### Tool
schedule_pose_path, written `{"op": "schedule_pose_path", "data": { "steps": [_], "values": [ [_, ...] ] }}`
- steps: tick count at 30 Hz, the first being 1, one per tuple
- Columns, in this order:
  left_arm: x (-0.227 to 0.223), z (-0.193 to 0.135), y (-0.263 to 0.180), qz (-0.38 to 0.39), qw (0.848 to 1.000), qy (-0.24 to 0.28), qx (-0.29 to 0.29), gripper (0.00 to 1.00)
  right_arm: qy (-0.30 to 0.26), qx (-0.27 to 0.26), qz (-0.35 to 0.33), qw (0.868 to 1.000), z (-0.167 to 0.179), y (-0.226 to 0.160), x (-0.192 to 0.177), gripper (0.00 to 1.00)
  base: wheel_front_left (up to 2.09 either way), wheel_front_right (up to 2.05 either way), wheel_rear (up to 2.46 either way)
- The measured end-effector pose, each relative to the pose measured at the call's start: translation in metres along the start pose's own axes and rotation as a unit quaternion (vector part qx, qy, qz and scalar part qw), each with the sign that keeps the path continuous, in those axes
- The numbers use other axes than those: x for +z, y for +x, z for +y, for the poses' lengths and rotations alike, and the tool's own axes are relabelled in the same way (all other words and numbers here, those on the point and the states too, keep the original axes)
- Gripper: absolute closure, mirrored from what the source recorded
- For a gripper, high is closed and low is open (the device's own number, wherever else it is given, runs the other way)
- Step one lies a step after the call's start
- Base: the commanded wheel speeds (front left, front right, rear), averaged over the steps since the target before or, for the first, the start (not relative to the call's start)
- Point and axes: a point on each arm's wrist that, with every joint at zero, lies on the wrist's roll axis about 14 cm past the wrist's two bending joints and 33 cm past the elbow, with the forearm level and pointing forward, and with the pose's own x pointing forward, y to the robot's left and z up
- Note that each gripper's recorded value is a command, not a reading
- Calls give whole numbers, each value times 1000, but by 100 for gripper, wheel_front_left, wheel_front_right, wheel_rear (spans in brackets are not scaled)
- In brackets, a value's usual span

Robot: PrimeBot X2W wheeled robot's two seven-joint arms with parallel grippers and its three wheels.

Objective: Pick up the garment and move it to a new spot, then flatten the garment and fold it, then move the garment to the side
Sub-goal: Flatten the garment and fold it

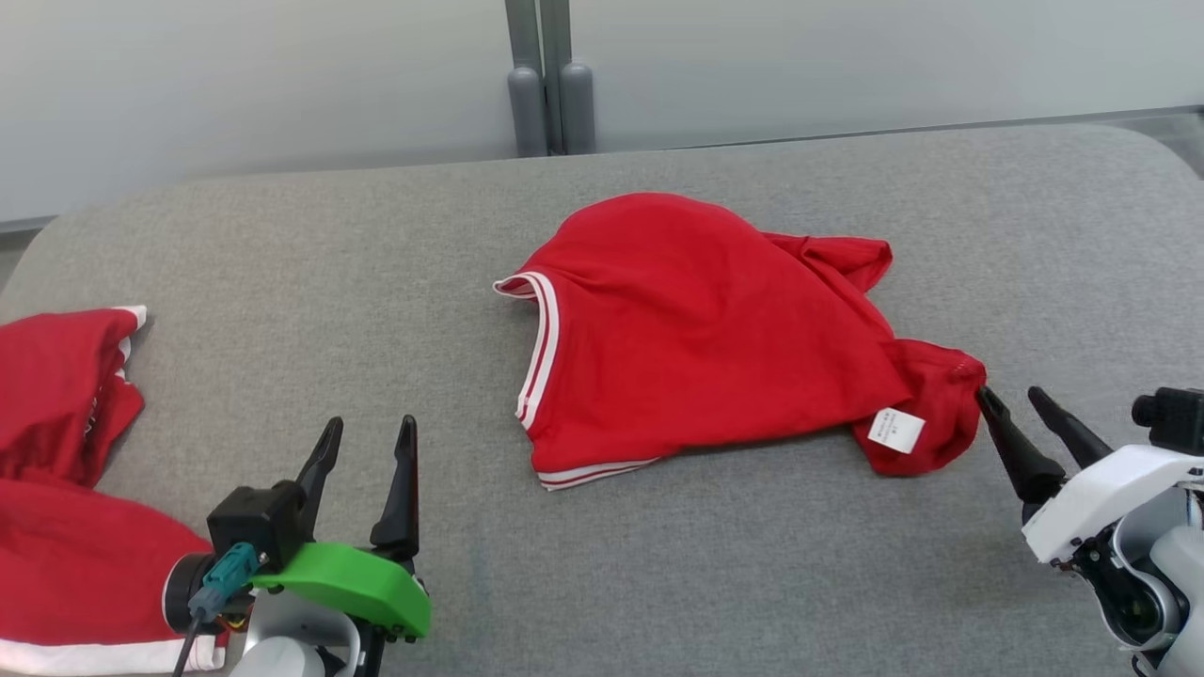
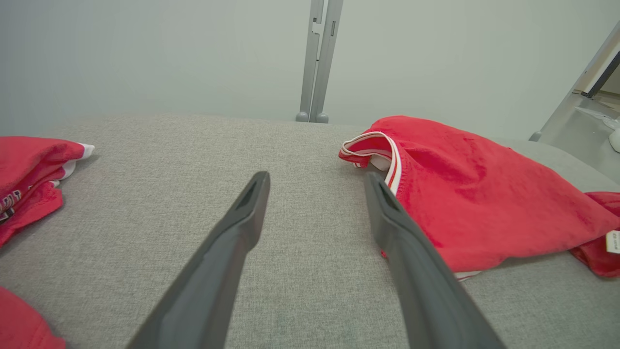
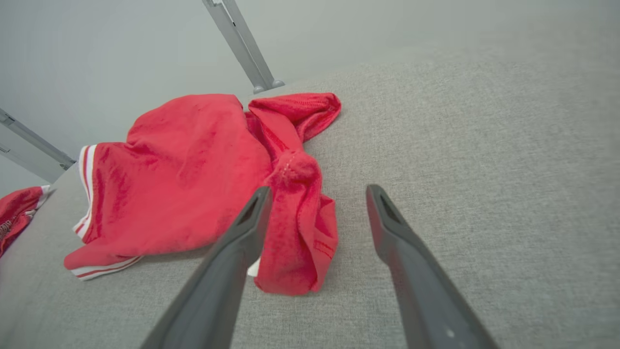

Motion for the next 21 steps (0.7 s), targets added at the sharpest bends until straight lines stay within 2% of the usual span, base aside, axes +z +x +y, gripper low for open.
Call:
{"op": "schedule_pose_path", "data": {
  "steps": [5,7,11,17,21],
  "values": [
    [3,-4,-3,-6,1000,-1,-4,0,1,0,-119,993,10,-11,54,0,0,0,0],
    [4,-7,-4,-6,1000,-2,-8,0,7,3,-143,990,21,-21,54,0,0,0,0],
    [1,-16,-3,0,1000,-1,-22,0,9,5,-147,989,38,-35,35,0,0,0,0],
    [-4,-28,4,19,999,-7,-47,0,5,6,-151,989,44,-37,31,0,0,0,0],
    [-19,-44,19,80,994,-21,-75,0,2,0,-147,989,40,-36,30,0,0,0,0]
  ]
}}
